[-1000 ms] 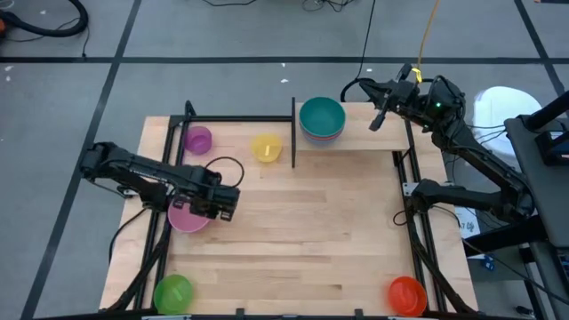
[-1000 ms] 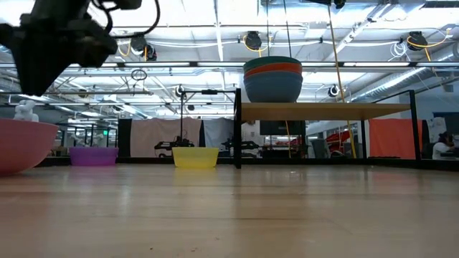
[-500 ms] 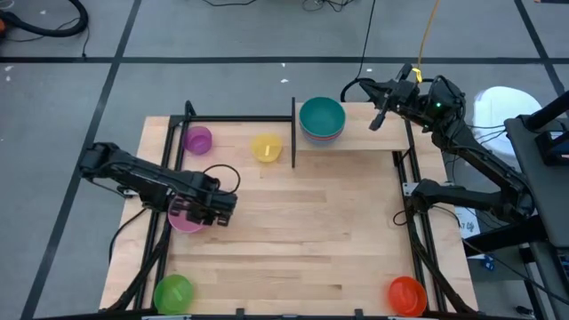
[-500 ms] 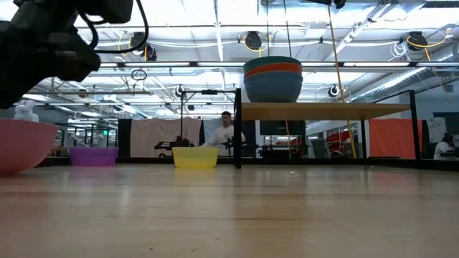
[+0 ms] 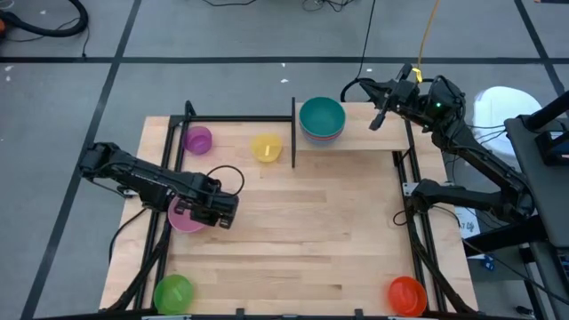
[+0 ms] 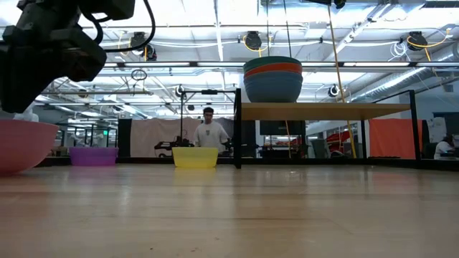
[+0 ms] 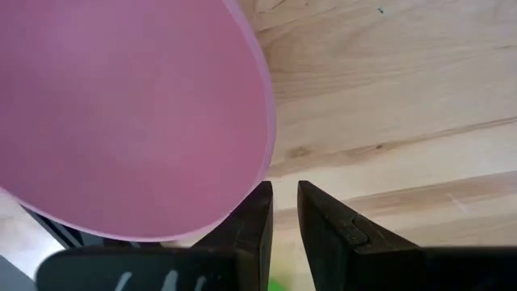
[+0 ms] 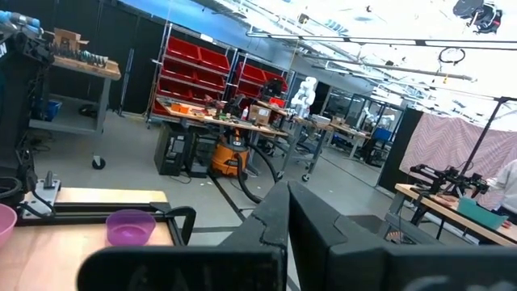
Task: Place and stack bowls onto a shelf
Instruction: Stack the pink bowl on the shelf
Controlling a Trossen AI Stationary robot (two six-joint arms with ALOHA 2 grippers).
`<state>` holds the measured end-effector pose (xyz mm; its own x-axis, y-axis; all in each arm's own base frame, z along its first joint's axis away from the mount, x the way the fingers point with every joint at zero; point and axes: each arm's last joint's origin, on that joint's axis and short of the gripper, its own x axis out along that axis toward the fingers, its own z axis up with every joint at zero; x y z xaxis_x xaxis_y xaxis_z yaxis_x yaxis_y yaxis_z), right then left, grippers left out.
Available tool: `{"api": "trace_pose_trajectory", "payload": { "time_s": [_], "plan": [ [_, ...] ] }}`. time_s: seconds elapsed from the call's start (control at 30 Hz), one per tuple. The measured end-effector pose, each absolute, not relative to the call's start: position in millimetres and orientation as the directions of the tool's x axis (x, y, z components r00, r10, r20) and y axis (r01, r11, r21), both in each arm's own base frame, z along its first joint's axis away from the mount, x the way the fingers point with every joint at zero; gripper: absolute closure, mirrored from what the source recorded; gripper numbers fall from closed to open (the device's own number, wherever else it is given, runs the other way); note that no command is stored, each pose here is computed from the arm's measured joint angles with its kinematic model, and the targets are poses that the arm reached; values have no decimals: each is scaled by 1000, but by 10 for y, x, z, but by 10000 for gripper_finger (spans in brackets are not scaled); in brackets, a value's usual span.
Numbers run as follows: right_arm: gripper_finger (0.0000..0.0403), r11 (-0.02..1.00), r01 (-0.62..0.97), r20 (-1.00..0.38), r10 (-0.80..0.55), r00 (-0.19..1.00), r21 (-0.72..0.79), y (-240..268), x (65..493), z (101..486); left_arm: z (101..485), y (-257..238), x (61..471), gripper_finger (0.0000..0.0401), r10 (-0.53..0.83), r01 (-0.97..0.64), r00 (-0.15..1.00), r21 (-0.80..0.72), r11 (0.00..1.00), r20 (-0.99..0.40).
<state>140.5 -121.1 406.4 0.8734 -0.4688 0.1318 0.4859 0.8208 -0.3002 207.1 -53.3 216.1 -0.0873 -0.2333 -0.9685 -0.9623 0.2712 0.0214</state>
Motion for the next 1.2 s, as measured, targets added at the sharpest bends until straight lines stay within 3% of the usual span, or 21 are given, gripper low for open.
{"api": "trace_pose_trajectory", "payload": {
  "time_s": [0.53, 0.7, 1.0, 1.2],
  "plan": [
    [403, 821, 486, 131, -469, 874, -300, -1211, 1405, 4063, 2149, -502, 2065, 334, -130, -956, -87, 46, 291, -988],
    [403, 821, 486, 130, -469, 874, -300, -1211, 1405, 4062, 2028, -509, 2025, 334, -134, -957, -111, 70, 281, -985],
    [403, 822, 485, 127, -469, 874, -299, -1212, 1406, 4058, 1806, -523, 2031, 334, -176, -958, -39, -14, 288, -984],
    [403, 822, 485, 127, -469, 874, -299, -1212, 1406, 4058, 1666, -506, 1932, 336, -168, -954, -84, 31, 297, -982]
  ]
}}
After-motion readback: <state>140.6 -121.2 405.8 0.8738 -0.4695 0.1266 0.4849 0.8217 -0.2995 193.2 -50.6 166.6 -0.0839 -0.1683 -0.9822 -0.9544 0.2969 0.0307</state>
